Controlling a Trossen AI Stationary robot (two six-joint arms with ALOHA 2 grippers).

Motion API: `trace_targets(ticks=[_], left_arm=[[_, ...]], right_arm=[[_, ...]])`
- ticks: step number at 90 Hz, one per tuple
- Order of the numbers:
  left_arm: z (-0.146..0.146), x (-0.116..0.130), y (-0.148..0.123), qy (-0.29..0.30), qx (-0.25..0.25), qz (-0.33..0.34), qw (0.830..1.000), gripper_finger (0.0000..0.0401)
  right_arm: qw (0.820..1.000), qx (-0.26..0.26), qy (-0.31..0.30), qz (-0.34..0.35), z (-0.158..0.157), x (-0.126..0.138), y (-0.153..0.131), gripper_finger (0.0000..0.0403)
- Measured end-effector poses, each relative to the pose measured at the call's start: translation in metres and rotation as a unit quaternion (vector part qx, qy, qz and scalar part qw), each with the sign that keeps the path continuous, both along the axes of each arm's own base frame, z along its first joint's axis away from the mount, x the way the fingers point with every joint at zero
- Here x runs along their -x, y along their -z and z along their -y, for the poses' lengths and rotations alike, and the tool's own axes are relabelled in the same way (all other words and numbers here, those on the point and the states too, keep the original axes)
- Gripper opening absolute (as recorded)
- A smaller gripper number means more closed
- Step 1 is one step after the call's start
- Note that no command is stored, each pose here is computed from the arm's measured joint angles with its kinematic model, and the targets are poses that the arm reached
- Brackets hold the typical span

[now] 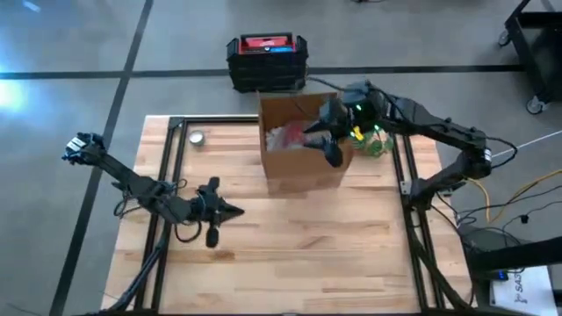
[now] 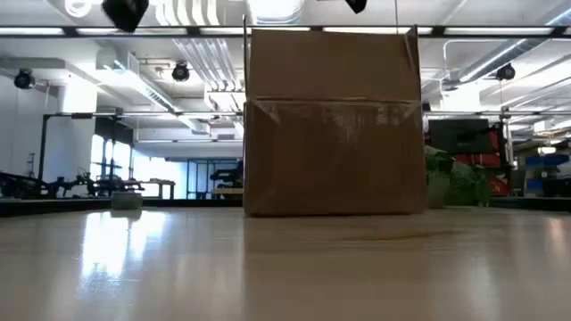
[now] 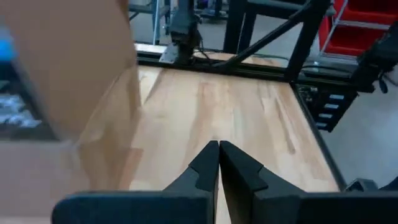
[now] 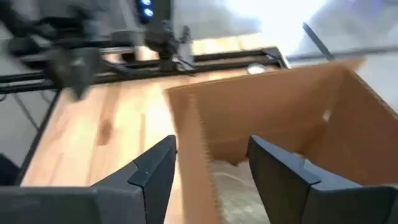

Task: Wrap mug
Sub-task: Adjust the brown cardboard box

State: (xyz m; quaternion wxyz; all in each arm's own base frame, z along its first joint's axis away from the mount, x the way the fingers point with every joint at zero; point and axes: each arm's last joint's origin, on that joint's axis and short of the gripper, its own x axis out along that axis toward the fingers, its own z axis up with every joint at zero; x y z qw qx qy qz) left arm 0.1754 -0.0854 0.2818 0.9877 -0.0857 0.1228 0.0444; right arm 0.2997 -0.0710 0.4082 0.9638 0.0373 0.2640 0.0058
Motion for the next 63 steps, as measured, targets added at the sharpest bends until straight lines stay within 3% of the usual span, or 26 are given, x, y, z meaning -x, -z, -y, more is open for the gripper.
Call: trace_targets(ticks=[22,46,63], left_arm=[[-0.034,0.029,0.029,-0.005,0.033,0.048,0.998,0.0000],[-0.048,0.034,0.038,-0.041,0.023,0.060,0.997,0.0000],[-0.050,0.033,0.038,-0.048,0.024,0.062,0.997,0.0000]], right_arm=[[0.997,-0.015,-0.016,0.071,-0.020,0.018,0.042,0.0118],[0.990,-0.025,-0.023,0.140,-0.032,0.031,0.115,0.0034],[0.984,-0.035,-0.023,0.171,-0.033,0.035,0.126,0.0005]])
